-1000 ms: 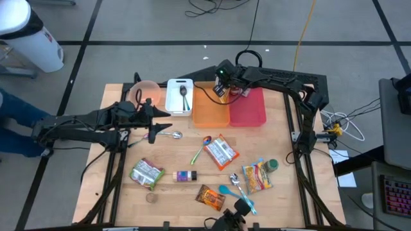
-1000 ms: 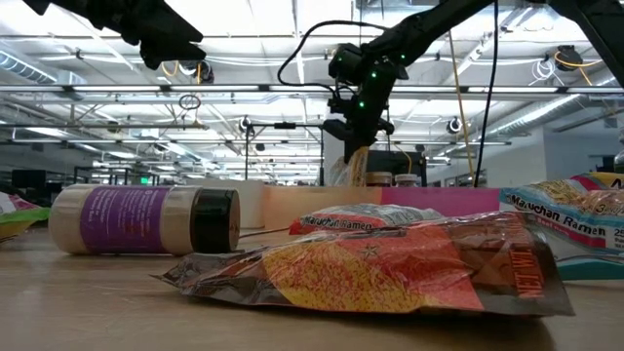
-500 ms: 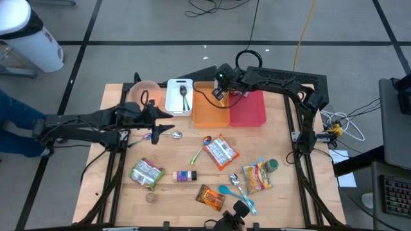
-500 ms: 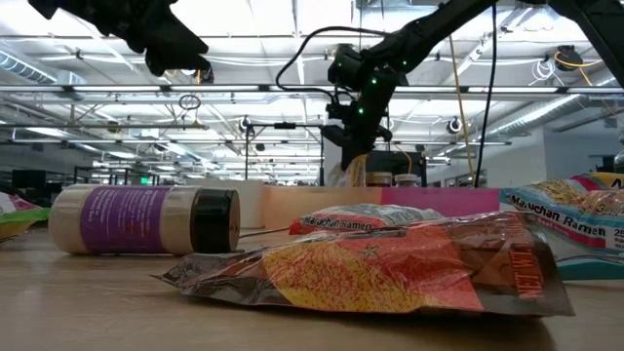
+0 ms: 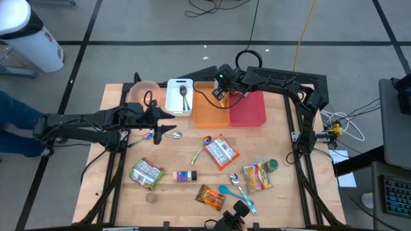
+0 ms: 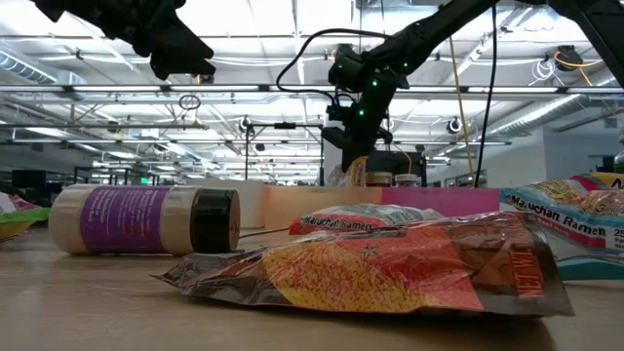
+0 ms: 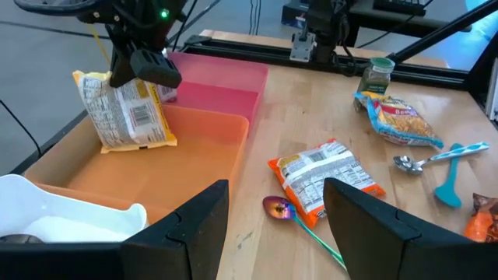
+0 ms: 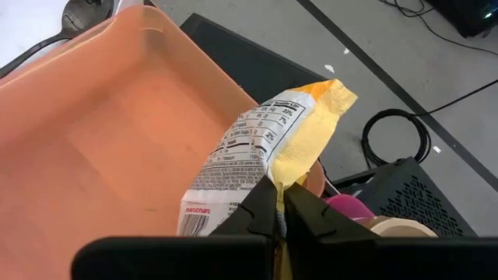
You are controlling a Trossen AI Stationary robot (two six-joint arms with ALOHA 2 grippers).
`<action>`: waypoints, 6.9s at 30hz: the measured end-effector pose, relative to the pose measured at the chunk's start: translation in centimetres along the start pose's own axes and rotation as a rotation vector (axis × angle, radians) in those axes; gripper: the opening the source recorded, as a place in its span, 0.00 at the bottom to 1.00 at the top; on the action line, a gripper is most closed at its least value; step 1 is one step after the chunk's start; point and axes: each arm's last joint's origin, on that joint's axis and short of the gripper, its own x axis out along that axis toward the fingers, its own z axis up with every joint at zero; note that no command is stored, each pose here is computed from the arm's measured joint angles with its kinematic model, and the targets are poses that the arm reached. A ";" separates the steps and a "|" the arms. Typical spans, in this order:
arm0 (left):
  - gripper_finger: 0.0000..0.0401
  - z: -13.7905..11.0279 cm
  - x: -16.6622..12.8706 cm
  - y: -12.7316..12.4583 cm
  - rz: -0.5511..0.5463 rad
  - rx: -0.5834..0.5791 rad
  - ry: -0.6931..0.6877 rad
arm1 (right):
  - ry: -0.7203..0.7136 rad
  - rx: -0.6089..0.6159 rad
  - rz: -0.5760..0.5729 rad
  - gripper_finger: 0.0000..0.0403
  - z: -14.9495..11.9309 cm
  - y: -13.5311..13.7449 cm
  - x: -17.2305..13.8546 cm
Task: Pick & Place Food Item
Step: Put the yellow noodle pack into the orange bin, then put the top blue patterned spoon into the white bin
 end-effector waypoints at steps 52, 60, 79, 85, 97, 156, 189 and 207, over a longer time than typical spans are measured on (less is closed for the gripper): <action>0.54 0.0 0.0 0.0 0.001 -0.007 -0.001 | -0.042 -0.063 0.006 0.48 0.4 0.2 -0.3; 0.54 0.0 0.0 0.0 0.001 -0.006 -0.001 | -0.111 -0.071 0.003 0.53 1.5 -0.6 -3.1; 0.54 1.0 -4.1 0.0 -0.062 0.018 -0.156 | -0.361 -0.203 0.208 0.53 2.1 5.9 -14.2; 0.54 -0.2 -6.2 0.0 -0.120 -0.060 -0.087 | -0.393 -0.227 0.316 0.52 -0.6 10.4 -14.4; 0.54 -2.3 -5.4 -1.5 -0.149 -0.136 0.161 | -0.854 -0.107 0.779 0.52 -9.8 16.0 -13.6; 0.54 -10.3 7.4 3.9 0.149 -0.039 0.941 | -0.923 -0.256 0.854 0.51 -15.4 16.8 -13.8; 0.01 -9.6 8.9 3.7 -0.086 -0.110 0.893 | -0.919 -0.326 0.656 0.51 -13.4 13.7 -10.6; 0.01 -3.0 9.2 2.6 -0.276 -0.041 0.821 | -0.934 -0.336 0.633 0.51 -13.1 13.3 -10.5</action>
